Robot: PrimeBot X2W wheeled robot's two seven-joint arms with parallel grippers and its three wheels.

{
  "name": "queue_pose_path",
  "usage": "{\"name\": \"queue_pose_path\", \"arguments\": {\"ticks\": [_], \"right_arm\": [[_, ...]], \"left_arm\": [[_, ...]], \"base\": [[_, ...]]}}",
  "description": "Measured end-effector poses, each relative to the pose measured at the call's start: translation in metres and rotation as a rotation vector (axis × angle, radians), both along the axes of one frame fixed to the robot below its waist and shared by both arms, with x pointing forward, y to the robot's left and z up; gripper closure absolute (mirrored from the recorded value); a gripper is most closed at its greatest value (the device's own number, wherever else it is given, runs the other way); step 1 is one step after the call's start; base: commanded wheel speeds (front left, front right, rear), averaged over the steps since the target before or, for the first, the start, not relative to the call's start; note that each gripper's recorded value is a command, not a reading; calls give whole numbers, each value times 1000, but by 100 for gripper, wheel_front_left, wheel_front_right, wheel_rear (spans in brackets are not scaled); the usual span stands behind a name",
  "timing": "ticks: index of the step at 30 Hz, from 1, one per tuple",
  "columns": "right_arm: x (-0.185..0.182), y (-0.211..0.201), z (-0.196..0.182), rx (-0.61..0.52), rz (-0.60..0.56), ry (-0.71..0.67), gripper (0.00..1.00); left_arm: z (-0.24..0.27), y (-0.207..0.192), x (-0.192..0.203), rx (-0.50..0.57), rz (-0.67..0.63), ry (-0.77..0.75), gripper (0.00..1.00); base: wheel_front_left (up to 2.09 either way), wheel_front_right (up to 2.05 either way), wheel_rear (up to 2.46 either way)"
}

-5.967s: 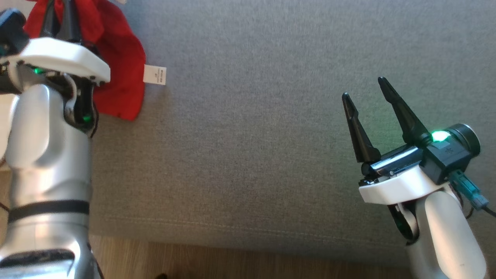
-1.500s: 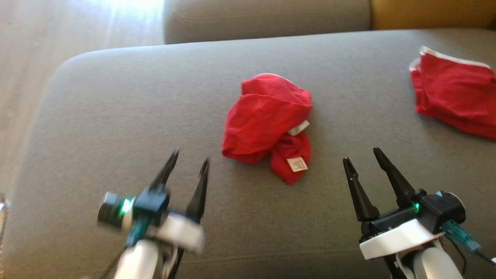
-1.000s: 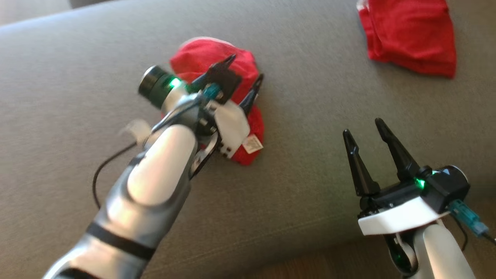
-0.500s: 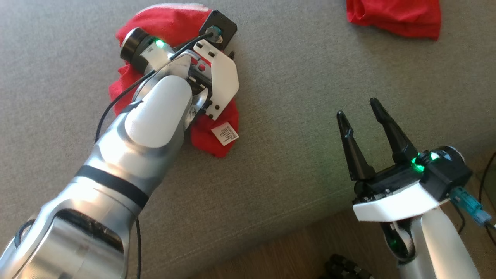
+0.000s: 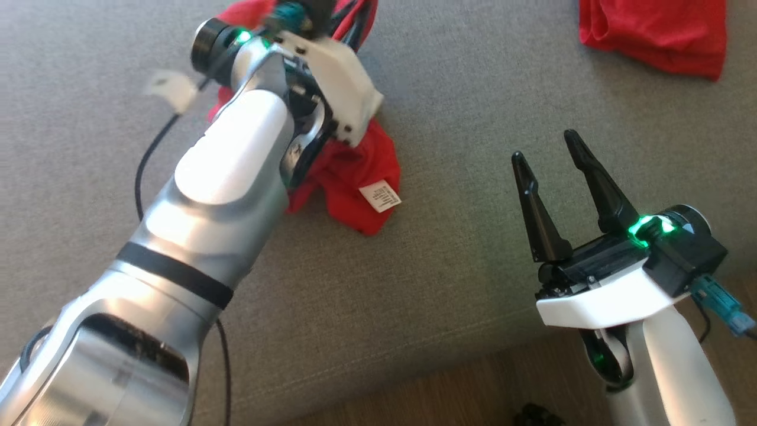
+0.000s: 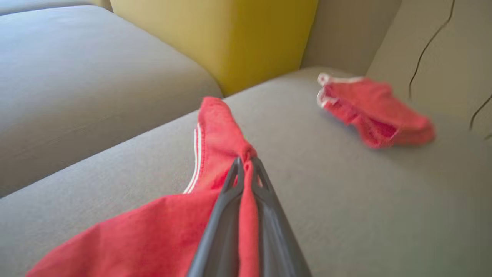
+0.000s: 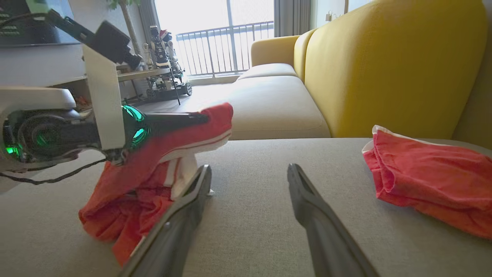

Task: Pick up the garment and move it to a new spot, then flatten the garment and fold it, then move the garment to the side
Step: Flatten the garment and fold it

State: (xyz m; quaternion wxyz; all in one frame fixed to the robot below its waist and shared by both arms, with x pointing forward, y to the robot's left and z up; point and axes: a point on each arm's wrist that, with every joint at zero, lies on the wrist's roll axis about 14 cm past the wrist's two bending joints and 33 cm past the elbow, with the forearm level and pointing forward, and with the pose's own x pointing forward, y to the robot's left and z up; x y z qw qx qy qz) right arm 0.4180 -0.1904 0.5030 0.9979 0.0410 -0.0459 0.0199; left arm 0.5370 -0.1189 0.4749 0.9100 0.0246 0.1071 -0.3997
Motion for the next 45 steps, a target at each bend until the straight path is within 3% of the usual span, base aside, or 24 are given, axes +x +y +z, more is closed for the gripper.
{"name": "queue_pose_path", "arguments": {"ticks": [6, 13, 17, 18, 19, 21, 25, 30, 33, 36, 37, 38, 40, 45], "right_arm": [[-4, 5, 15, 9, 13, -40, 0], [-22, 7, 37, -13, 17, -93, 0], [-36, 10, 43, -14, 21, -110, 0], [-39, 15, 48, -12, 36, -122, 0], [-39, 17, 50, -11, 42, -130, 0], [-39, 19, 53, -9, 47, -139, 0], [-32, 27, 50, -3, 73, -135, 0], [-24, 35, 36, 1, 97, -95, 0], [-19, 41, 26, -11, 115, -70, 0], [-16, 49, 17, -7, 140, -44, 0], [-15, 52, 14, 4, 148, -35, 0], [-15, 55, 10, 21, 156, -22, 0], [-18, 66, -1, 38, 188, 15, 0], [-25, 90, -49, 46, 261, 168, 0]], "left_arm": [[88, -10, -8, -316, -3, -105, 100], [247, 7, -27, -846, -10, -160, 100], [326, 66, -25, -1226, 87, -88, 100], [333, 98, -13, -1382, 171, 26, 100], [326, 109, -7, -1428, 215, 83, 100], [288, 122, 3, -1448, 316, 198, 100], [160, 162, 14, -1364, 632, 356, 100], [8, 240, -15, -1209, 1029, 457, 100], [-36, 282, -37, -1189, 1172, 448, 100], [-41, 308, -45, -1234, 1202, 394, 100], [-40, 309, -46, -1242, 1190, 382, 61], [-39, 309, -48, -1243, 1179, 378, 2], [-34, 304, -52, -1216, 1137, 358, 0], [-7, 300, -71, -1030, 1014, 205, 0]], "base": [[0, 0, 0], [0, 0, 0], [0, 0, 0], [0, 0, 0], [0, 0, 0], [0, 0, 0], [0, 0, 0], [0, 0, 0], [0, 0, 0], [0, 0, 0], [0, 0, 0], [0, 0, 0], [0, 0, 0], [0, 0, 0]]}}
